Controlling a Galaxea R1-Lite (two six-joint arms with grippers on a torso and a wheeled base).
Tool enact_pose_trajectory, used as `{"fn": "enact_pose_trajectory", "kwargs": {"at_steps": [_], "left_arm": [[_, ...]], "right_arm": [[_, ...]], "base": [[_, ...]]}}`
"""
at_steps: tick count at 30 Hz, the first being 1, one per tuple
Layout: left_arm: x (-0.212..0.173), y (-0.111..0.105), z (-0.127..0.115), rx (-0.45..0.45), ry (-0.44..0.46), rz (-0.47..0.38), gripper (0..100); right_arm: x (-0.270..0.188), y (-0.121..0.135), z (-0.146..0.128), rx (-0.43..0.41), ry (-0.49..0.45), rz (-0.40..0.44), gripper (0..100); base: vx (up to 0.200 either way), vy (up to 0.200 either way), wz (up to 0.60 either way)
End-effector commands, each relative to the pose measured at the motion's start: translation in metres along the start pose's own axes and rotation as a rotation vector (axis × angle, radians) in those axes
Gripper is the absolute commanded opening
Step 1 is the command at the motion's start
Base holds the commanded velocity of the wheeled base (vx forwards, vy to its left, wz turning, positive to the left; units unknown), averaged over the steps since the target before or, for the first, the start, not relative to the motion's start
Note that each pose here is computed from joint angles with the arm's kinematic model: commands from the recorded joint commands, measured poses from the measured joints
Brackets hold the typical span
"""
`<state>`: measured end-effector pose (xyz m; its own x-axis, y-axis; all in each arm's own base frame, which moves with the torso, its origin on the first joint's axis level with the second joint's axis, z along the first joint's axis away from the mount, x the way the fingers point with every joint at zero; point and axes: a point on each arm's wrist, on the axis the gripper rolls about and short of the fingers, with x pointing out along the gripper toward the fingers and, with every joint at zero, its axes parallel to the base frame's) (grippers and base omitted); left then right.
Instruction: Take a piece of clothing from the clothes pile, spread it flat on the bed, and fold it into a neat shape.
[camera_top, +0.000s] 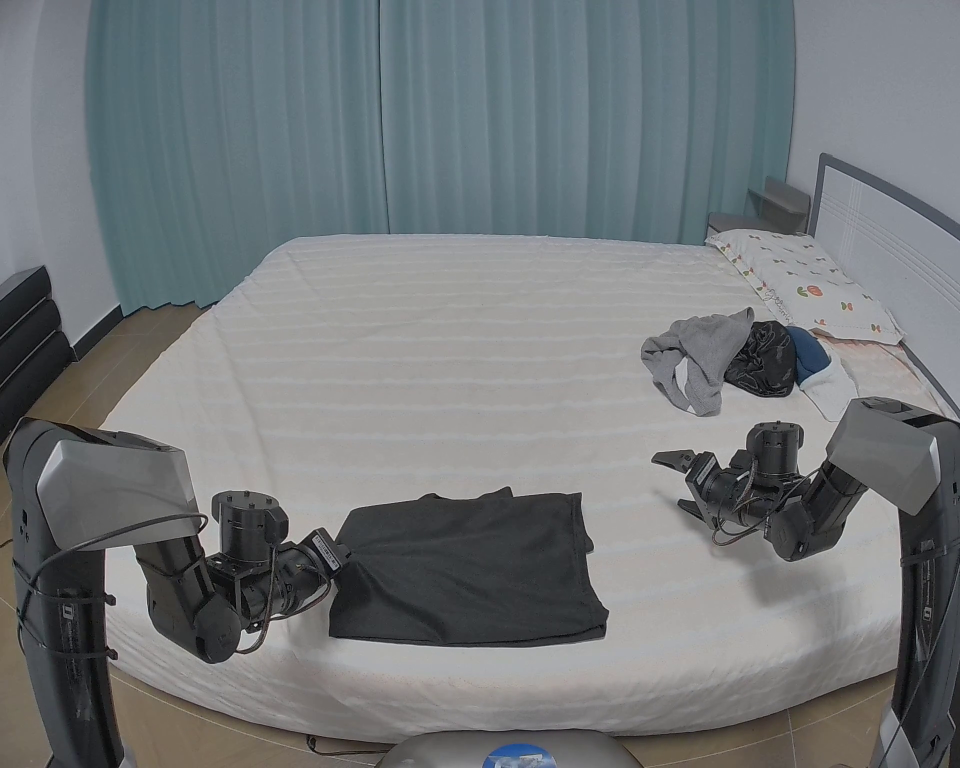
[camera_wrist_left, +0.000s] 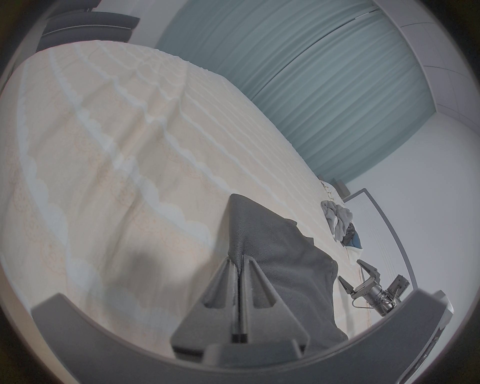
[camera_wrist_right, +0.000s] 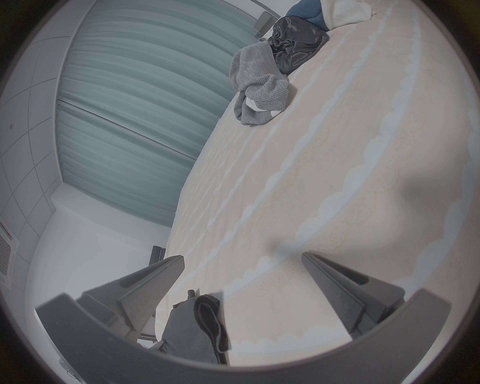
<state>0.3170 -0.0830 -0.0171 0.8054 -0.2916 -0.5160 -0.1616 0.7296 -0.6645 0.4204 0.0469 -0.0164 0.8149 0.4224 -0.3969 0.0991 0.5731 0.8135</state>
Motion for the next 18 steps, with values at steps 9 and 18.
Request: {"fn": "enact_pose_trajectory", "kwargs": {"at_steps": [9,18], "left_arm": [[0.0018,0.0021,0.0033,-0.023,-0.008,0.011,0],[-0.0009,0.0056,0.0088,-0.055,-0.024,0.018,0]], "right_arm": [[-0.0005,0.0003,-0.0005,0.0,0.001,0.0,100],[-0.0005,0.0003,-0.0005,0.0,0.001,0.0,100]], "base": [[0.0,0.0,0.0],[0.0,0.089,0.0]]}}
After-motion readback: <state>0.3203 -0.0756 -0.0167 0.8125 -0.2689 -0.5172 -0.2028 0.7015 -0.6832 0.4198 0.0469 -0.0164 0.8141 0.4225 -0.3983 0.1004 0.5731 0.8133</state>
